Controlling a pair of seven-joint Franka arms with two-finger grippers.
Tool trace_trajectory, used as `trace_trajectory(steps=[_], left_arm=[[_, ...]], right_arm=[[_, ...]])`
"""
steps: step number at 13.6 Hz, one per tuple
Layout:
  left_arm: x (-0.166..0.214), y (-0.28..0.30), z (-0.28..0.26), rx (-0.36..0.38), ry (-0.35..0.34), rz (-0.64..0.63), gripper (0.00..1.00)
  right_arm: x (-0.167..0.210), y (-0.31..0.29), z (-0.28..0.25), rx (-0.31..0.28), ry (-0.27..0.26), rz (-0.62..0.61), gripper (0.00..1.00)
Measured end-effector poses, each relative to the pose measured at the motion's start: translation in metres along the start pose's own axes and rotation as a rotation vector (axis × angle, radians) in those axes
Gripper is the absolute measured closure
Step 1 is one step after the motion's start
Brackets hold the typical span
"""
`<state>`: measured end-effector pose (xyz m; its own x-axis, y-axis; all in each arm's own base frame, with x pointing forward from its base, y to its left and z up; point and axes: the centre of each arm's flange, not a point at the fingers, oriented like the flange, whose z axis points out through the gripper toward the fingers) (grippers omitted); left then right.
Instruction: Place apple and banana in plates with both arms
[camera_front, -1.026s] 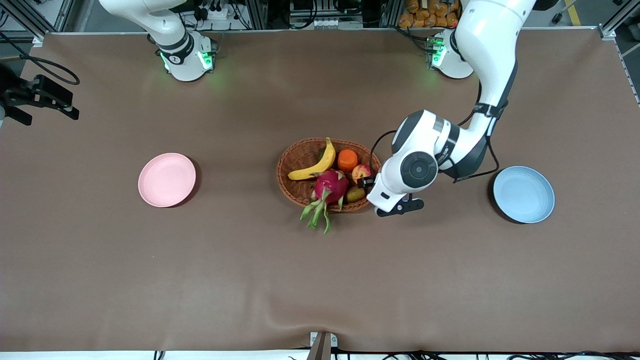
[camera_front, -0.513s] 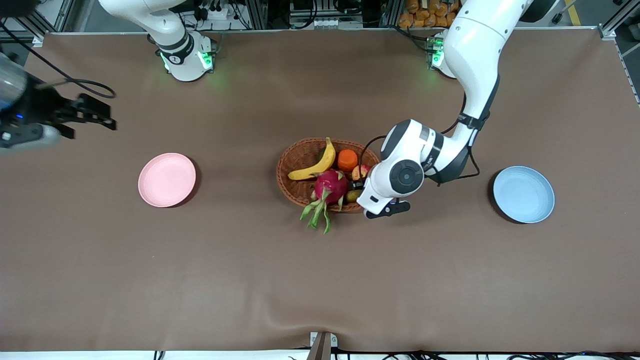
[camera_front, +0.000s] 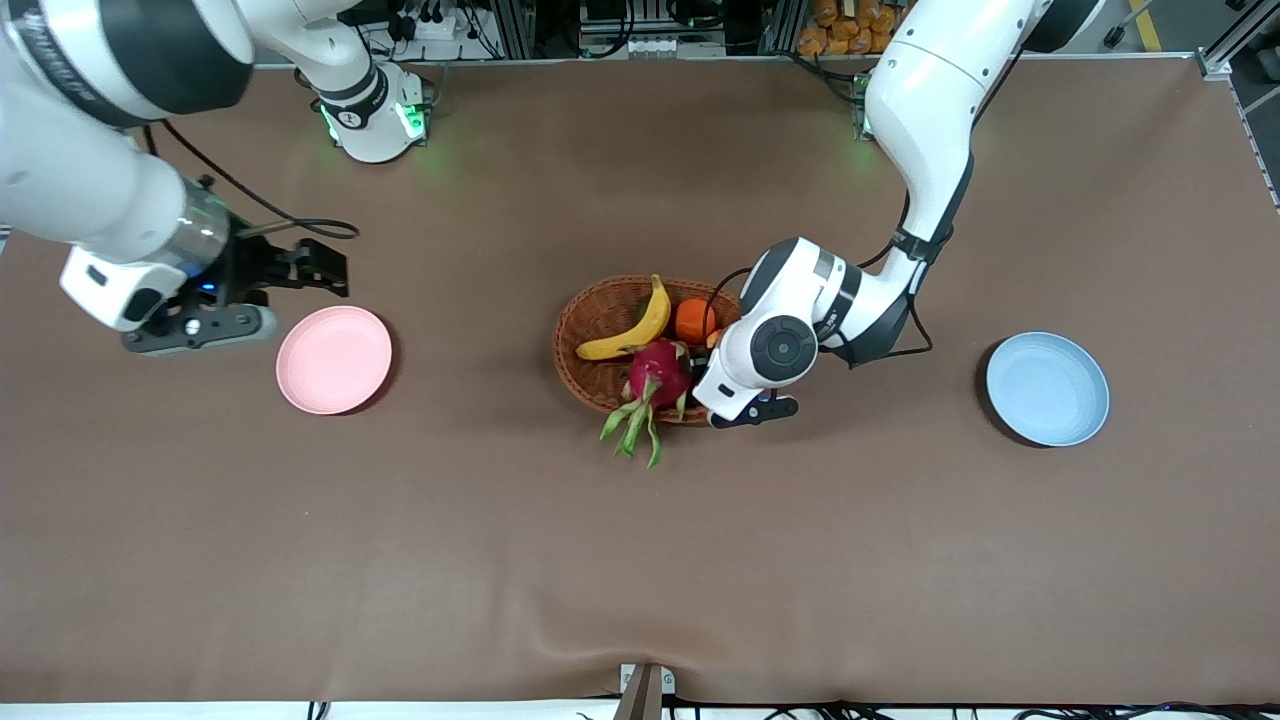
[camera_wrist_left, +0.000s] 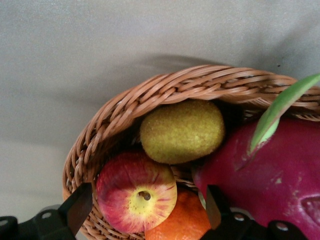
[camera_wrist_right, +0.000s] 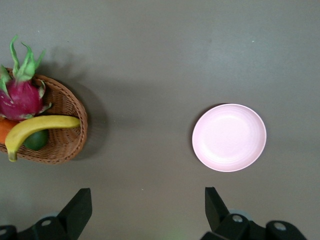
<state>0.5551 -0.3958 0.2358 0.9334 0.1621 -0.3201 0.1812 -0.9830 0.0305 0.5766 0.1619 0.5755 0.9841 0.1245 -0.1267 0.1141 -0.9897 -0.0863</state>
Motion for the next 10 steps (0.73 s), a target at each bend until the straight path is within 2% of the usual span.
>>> trace_trajectory(steps=[10], left_arm=[[-0.004,-0.002,0.023,0.029,-0.029,0.001,0.00]], right_arm=[[0.006,-0.026,0.015,-0.010,-0.003,-0.009,0.00]])
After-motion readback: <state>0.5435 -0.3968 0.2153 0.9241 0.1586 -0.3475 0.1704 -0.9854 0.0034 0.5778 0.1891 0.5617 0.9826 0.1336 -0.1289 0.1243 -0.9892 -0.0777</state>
